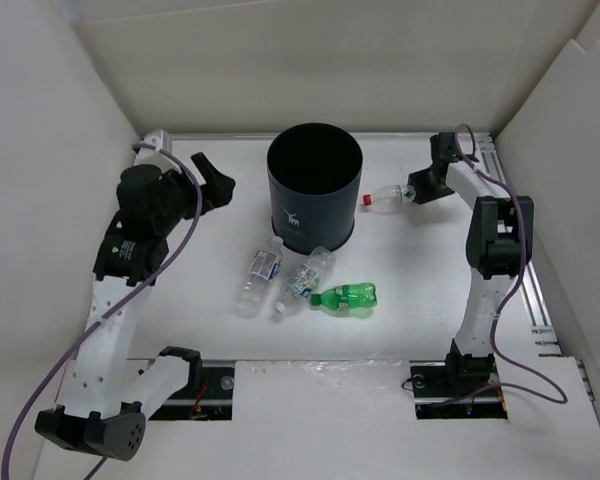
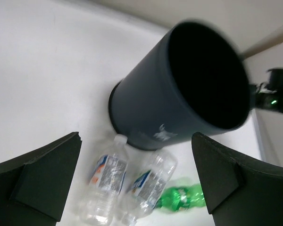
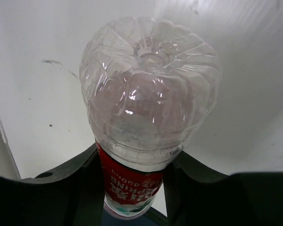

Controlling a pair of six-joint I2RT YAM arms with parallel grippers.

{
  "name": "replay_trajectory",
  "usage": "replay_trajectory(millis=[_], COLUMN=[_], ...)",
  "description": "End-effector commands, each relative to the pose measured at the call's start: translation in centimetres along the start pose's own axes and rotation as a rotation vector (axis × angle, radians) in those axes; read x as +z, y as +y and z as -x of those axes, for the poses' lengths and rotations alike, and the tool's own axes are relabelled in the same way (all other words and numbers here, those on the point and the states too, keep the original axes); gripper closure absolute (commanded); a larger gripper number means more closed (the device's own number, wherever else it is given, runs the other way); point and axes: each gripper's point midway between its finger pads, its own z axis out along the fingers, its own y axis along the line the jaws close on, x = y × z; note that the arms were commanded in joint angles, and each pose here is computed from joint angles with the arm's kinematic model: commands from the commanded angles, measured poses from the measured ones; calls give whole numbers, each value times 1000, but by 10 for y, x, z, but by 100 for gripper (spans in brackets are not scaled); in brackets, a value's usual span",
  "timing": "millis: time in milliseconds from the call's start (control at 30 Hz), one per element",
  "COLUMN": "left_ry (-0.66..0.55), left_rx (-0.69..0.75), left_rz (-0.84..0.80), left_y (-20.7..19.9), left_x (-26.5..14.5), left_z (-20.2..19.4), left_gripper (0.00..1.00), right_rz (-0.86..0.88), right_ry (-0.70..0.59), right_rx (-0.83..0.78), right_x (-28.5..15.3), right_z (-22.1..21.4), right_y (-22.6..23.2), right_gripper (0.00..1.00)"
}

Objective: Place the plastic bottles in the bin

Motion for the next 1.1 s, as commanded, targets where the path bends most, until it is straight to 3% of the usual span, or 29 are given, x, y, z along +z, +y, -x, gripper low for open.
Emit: replay_trajectory(millis=[0, 133, 300, 500, 600, 800, 900, 1067], left_ry=[-161, -180, -136, -83, -72, -144, -155, -159], left_rx=[52, 88, 144, 243, 280, 373, 403, 397], left_rz=[-121, -275, -430, -740, -849, -980, -1003, -924], left_y=[-47, -89, -119, -167, -181, -196, -195, -185], left_x=[-34, -50, -57, -78, -84, -113, -118, -109], left_z=[70, 99, 101, 95, 94, 95, 90, 90], left_gripper=[0, 0, 0, 0, 0, 0, 0, 0], right_rz=[111, 187, 276, 597, 832, 1265, 1459, 1650], right_ry=[-147, -243, -425, -596, -608, -446, -286, -102], right_rx=[-35, -30, -22, -23, -172, -718, -926, -1108], right_x=[-66, -115, -186, -316, -381, -487, -523, -557], right_z=[49, 76, 105, 107, 76, -62, -134, -213], right_y=[35, 57, 74, 105, 131, 170, 158, 130], right_gripper=[100, 100, 100, 100, 100, 100, 100, 100])
